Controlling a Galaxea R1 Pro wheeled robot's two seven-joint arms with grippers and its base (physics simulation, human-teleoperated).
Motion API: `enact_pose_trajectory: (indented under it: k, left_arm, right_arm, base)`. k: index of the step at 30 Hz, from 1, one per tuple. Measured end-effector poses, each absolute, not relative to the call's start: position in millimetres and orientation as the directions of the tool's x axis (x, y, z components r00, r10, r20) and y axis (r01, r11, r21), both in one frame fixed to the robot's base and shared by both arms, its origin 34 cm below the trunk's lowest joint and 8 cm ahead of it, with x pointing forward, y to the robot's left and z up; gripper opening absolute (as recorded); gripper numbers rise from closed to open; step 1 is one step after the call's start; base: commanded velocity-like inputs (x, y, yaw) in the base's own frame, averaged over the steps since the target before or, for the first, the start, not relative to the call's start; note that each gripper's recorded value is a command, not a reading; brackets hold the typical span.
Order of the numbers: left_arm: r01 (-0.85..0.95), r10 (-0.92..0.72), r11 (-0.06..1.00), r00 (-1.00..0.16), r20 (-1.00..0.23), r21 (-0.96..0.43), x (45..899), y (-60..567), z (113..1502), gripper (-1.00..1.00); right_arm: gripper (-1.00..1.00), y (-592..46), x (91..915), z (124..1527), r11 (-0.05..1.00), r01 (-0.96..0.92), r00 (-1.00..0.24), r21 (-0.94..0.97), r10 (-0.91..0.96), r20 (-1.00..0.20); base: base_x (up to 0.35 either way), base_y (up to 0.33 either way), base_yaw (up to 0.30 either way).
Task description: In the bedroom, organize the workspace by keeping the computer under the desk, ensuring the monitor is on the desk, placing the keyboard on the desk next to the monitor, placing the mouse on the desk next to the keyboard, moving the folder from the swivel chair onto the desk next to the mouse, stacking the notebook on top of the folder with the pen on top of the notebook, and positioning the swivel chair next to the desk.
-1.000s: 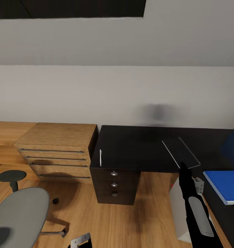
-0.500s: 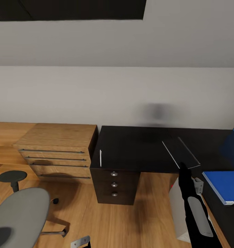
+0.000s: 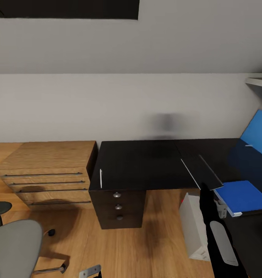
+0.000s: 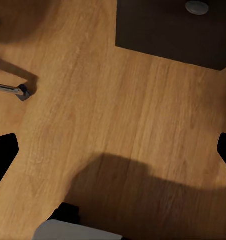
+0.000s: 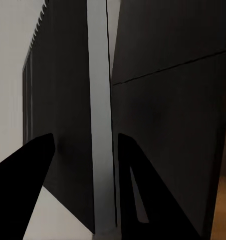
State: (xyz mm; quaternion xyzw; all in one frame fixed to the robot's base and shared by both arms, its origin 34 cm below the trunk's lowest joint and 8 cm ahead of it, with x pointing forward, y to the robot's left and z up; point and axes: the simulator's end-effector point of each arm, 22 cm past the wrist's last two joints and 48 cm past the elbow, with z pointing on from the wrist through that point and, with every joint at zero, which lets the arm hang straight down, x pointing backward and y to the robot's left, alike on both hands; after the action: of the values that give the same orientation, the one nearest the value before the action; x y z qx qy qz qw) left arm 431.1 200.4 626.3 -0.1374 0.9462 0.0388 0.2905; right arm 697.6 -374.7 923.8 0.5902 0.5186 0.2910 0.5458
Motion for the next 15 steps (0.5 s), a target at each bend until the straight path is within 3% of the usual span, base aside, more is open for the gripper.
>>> enact_pose_trajectory:
  k: [7, 15]
  left_arm:
    - [-0.283, -0.237, 0.959, -0.795, -0.559, -0.005, 430.3, 200.8, 625.9, 1.0]
    - [-0.283, -0.237, 0.959, -0.797, -0.556, -0.004, 428.9, 200.7, 624.5, 1.0]
  right_arm:
    - [-1.0, -374.7, 697.7, 923.9, 0.136, 0.293, 0.293, 0.946, 0.93, -0.224]
    - [-1.0, -377.7, 696.8, 921.5, 0.137, 0.3, 0.296, 0.944, 0.927, -0.228]
  base:
    - [0.0, 0.0, -0.008]
    - [0.0, 0.0, -0.187]
